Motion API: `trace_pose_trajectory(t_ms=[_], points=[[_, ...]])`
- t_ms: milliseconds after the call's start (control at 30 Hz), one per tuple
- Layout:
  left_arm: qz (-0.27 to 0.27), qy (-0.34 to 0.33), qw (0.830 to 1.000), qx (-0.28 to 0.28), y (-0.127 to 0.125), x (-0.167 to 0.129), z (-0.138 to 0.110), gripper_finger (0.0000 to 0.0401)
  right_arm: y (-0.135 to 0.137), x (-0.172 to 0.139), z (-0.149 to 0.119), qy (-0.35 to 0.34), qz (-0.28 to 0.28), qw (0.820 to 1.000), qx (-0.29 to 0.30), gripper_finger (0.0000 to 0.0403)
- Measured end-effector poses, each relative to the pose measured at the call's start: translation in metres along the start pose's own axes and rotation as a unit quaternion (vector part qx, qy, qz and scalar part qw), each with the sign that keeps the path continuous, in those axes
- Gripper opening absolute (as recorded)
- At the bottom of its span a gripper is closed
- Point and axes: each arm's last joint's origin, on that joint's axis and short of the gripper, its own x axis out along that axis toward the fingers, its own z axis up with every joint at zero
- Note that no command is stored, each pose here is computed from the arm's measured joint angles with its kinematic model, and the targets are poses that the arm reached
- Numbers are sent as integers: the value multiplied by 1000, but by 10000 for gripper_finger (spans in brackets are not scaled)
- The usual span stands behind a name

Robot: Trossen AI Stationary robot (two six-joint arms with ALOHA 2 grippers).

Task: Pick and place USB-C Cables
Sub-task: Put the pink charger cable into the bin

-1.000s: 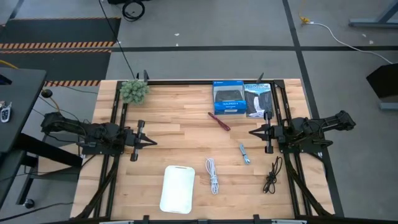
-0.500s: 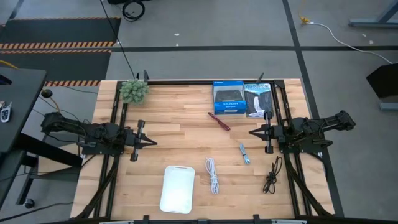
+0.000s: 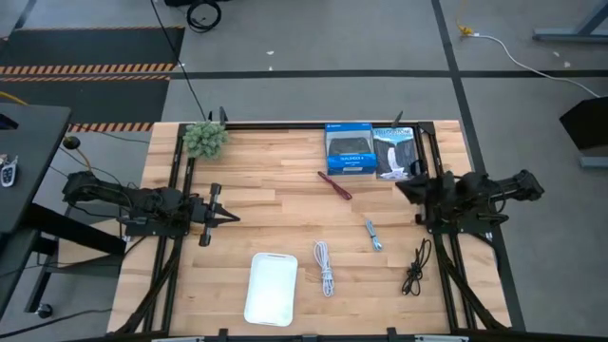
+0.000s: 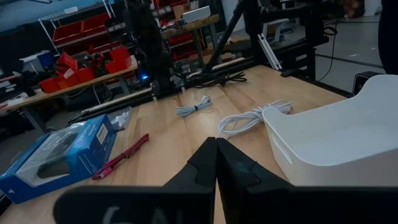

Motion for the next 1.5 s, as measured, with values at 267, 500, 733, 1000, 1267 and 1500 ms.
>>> trace_pose_trajectory(t_ms=[267, 500, 733, 1000, 1267, 1500], points=[[0, 0, 1000, 0, 0, 0, 0, 11, -2, 4, -5, 17, -31, 977, 211, 18], [0, 0, 1000, 0, 0, 0, 0, 11, 6, 27, 4, 78, 16, 983, 165, 18], [0, 0, 1000, 0, 0, 0, 0, 11, 12, 74, 25, 107, -42, 981, 158, 18], [0, 0, 1000, 0, 0, 0, 0, 11, 16, 113, 38, 61, -61, 967, 241, 18], [0, 0, 1000, 0, 0, 0, 0, 11, 22, 138, 42, 18, -30, 956, 292, 18], [7, -5, 1000, -1, 1, 0, 1, 11, 29, 175, 12, 178, -63, 950, 249, 18]])
